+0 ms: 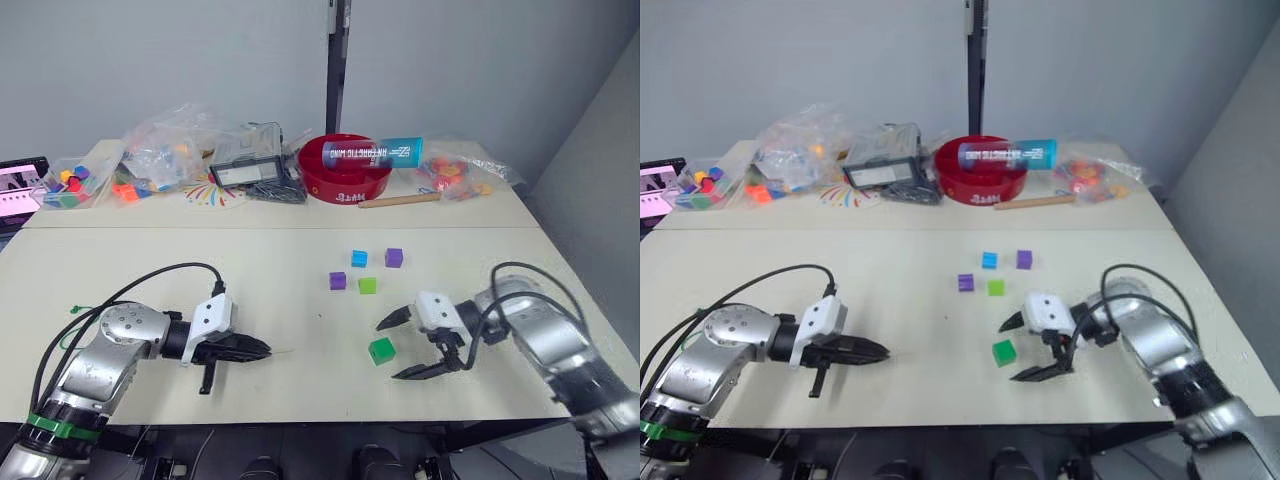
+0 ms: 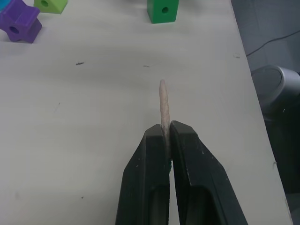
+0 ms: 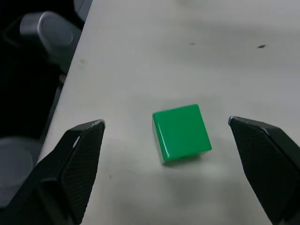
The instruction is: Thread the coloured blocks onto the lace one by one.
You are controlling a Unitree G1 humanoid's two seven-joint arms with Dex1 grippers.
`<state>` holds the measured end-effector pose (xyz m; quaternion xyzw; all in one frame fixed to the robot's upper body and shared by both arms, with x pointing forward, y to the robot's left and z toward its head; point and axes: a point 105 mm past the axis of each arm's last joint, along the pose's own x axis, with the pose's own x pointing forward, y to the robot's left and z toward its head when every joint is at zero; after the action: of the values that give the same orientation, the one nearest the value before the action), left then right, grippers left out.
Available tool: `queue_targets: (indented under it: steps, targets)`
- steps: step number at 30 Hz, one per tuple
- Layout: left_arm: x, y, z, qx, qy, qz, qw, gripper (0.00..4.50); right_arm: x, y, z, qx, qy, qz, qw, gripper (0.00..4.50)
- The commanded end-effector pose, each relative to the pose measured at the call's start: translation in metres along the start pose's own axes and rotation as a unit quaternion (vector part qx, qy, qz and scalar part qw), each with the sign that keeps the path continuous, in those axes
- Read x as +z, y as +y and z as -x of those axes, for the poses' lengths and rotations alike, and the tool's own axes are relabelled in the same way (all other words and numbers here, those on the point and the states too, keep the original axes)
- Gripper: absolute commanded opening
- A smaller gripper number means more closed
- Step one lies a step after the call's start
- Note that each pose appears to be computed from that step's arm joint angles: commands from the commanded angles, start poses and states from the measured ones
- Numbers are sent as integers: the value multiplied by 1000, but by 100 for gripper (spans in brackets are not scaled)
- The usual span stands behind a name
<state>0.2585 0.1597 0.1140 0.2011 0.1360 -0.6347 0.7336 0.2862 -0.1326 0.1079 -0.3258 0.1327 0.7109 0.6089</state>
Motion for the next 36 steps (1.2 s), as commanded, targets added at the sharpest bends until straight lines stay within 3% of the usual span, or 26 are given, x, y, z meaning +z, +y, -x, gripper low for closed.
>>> queue_targets:
  steps: [1, 2, 5, 12, 13, 21, 25, 36]
  targets:
    - [10, -3, 4, 7, -6, -18, 1000, 0, -8, -6, -2, 16, 5, 27, 999, 447]
    - [11, -4, 4, 7, -7, -18, 1000, 0, -9, -7, -4, 18, -1, 27, 999, 447]
    - [11, -7, 3, 7, -6, -18, 1000, 0, -13, -10, -8, 12, -16, 20, 1000, 372]
    - [13, -8, 5, 8, -3, -18, 1000, 0, -10, -8, -10, 5, -49, 0, 999, 132]
    - [13, -8, 4, 7, -4, -18, 1000, 0, -10, -8, -9, 3, -51, -1, 999, 117]
    - [20, -12, -16, -28, -20, -27, 999, 0, 24, 0, -39, -35, -112, -98, 988, 117]
    - [18, -9, -26, -31, -17, -34, 999, 0, 13, -2, -49, -73, -80, -115, 987, 117]
    - [13, -3, -40, -14, 14, -54, 998, 0, -3, 7, -57, -80, -31, -100, 991, 117]
